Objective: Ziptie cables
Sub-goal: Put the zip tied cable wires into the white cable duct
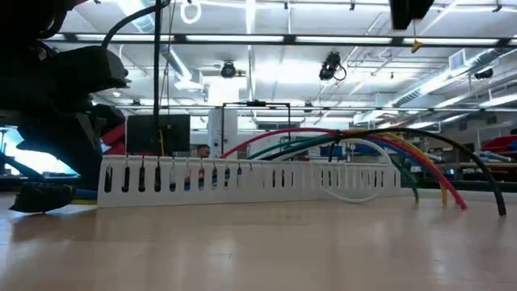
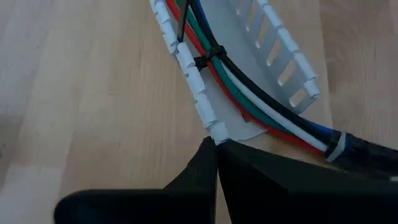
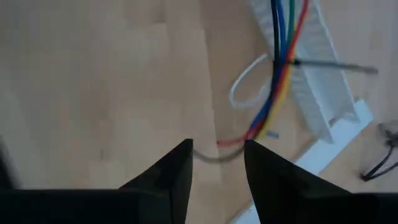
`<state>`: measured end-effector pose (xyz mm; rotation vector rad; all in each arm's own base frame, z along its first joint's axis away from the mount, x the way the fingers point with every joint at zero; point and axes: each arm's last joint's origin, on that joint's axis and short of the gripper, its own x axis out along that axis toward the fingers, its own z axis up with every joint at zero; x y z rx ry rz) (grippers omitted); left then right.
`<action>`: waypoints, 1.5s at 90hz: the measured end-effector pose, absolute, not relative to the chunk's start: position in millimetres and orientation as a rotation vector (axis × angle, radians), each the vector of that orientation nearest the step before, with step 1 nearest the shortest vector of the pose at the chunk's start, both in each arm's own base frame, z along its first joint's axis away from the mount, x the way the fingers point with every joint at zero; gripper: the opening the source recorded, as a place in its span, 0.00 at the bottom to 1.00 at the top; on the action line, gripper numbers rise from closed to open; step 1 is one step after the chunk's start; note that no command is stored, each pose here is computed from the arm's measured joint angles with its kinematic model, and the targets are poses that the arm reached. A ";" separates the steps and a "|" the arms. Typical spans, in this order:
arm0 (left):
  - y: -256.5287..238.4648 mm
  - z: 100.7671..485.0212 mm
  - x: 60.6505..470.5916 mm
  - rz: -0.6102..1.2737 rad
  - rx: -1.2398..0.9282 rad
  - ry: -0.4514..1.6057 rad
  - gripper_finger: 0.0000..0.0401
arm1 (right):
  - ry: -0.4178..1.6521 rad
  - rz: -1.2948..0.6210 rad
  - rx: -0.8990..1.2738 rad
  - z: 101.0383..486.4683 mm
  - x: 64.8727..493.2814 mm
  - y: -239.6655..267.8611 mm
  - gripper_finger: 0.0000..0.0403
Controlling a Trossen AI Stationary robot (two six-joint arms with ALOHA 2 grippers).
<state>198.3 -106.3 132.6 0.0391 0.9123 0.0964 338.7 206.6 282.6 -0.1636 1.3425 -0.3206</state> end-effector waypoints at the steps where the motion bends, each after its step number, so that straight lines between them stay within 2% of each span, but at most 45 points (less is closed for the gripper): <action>1: -106.4 132.6 198.4 0.093 0.039 0.912 0.00 | 1.336 -0.331 -0.172 279.2 340.3 208.2 0.35; 15: -108.9 134.0 200.6 0.036 0.042 0.900 0.00 | 1.324 -0.430 -0.115 233.4 363.3 219.8 0.42; 31: -109.2 134.3 201.0 0.030 0.047 0.895 0.00 | 1.389 -0.606 -0.088 192.0 378.0 208.8 0.58; 42: -109.6 134.9 201.7 0.025 0.052 0.886 0.00 | 1.430 -0.708 -0.122 178.1 381.2 196.8 0.67; 51: -109.6 135.1 202.1 0.024 0.061 0.881 0.00 | 1.439 -0.747 -0.149 176.9 382.7 188.6 0.70; 72: -109.3 135.3 202.2 0.032 0.068 0.875 0.00 | 1.335 -0.780 -0.258 181.4 386.7 181.8 0.66; 107: -106.6 133.0 197.2 0.060 0.076 0.936 0.00 | 1.445 -0.825 -0.382 151.9 377.5 159.2 0.57; 135: -107.2 131.8 194.9 0.018 0.060 0.982 0.00 | 1.503 -0.702 -0.628 152.3 383.5 144.6 0.46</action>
